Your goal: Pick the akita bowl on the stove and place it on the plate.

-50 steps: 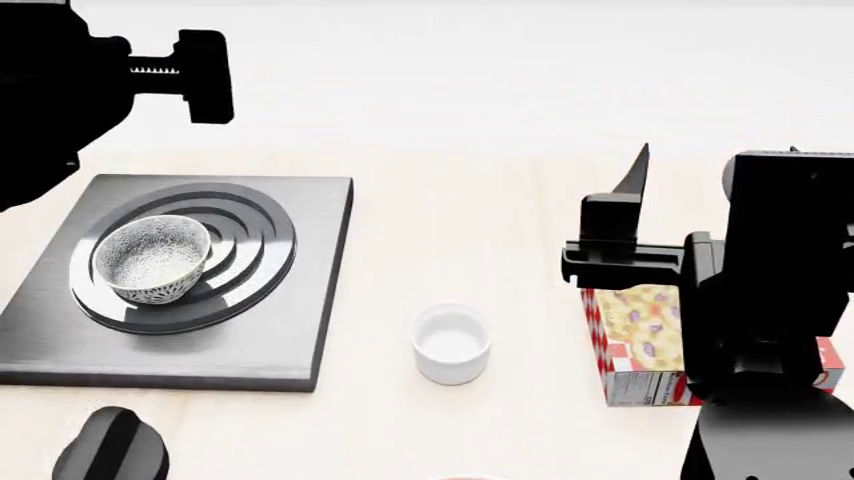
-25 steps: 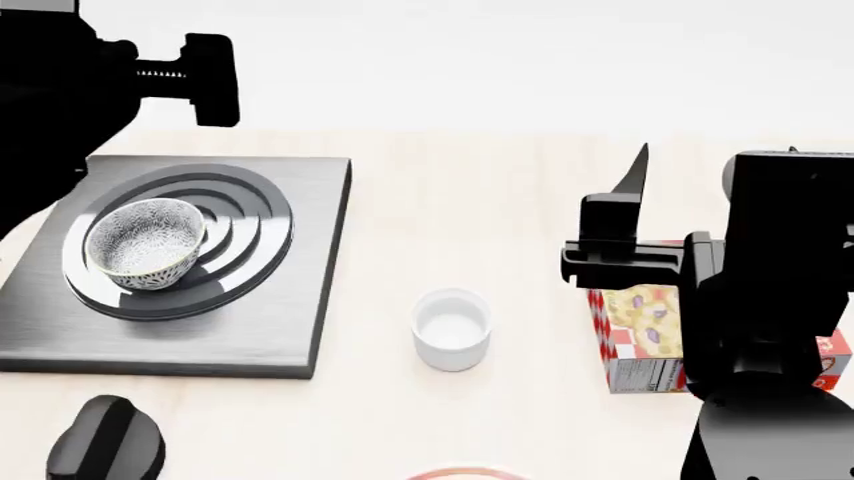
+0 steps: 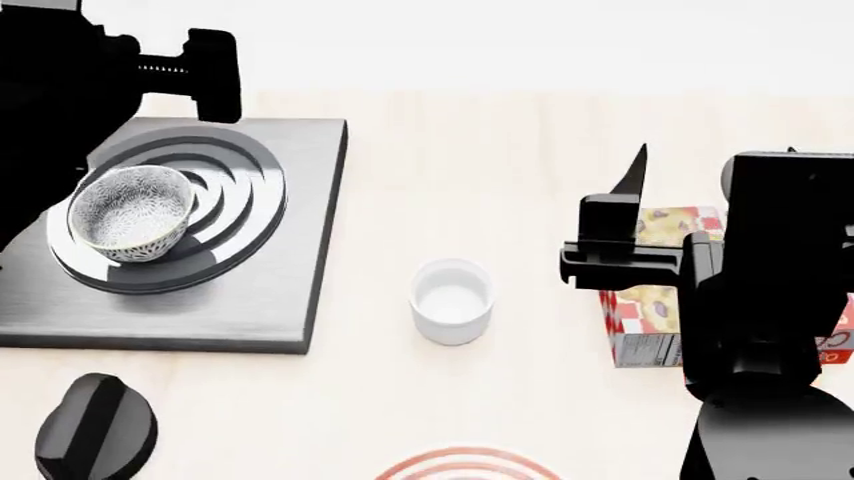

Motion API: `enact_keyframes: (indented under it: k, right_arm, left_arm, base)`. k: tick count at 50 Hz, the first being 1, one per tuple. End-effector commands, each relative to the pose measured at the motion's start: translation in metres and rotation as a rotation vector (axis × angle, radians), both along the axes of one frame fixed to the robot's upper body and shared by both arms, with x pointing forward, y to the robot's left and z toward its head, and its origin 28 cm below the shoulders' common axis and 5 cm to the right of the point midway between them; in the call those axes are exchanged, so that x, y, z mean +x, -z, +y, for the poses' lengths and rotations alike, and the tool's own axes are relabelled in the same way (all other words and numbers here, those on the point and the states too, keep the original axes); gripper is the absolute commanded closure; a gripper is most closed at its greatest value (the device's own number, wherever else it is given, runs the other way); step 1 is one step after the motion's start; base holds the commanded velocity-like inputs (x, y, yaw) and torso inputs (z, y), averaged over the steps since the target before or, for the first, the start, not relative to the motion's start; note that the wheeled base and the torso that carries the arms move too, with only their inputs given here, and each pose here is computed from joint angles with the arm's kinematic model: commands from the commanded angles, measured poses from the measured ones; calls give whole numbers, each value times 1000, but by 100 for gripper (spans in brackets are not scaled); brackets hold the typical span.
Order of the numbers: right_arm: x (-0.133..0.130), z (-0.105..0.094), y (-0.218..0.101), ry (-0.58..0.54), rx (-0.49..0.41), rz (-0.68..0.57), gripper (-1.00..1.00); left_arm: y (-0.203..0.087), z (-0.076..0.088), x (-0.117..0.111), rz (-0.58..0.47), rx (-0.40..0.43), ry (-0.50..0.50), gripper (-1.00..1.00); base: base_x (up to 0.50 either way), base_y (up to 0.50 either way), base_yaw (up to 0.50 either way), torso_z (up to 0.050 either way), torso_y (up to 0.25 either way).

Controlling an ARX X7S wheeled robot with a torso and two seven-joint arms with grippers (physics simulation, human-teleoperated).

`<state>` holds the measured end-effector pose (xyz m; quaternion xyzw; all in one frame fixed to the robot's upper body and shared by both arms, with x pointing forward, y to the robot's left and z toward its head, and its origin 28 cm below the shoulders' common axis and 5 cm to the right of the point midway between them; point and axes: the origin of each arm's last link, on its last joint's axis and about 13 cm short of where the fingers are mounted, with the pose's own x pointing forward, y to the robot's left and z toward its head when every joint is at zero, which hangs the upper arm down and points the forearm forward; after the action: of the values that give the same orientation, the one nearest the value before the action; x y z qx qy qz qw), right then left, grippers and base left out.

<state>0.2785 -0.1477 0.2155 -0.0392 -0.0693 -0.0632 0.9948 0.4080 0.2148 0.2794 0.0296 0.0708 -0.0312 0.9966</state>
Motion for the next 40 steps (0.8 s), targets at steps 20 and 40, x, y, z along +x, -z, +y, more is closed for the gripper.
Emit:
enact_keyframes:
  k: [20, 40]
  right_arm:
    - [0, 0, -1, 1, 14, -6, -100]
    - [0, -1, 0, 2, 16, -6, -100]
  left_arm:
    - [0, -6, -3, 0, -18, 34, -100]
    - [13, -12, -3, 31, 114, -22, -100]
  base:
    - [0, 0, 0, 4, -85]
    - [0, 0, 0, 0, 0]
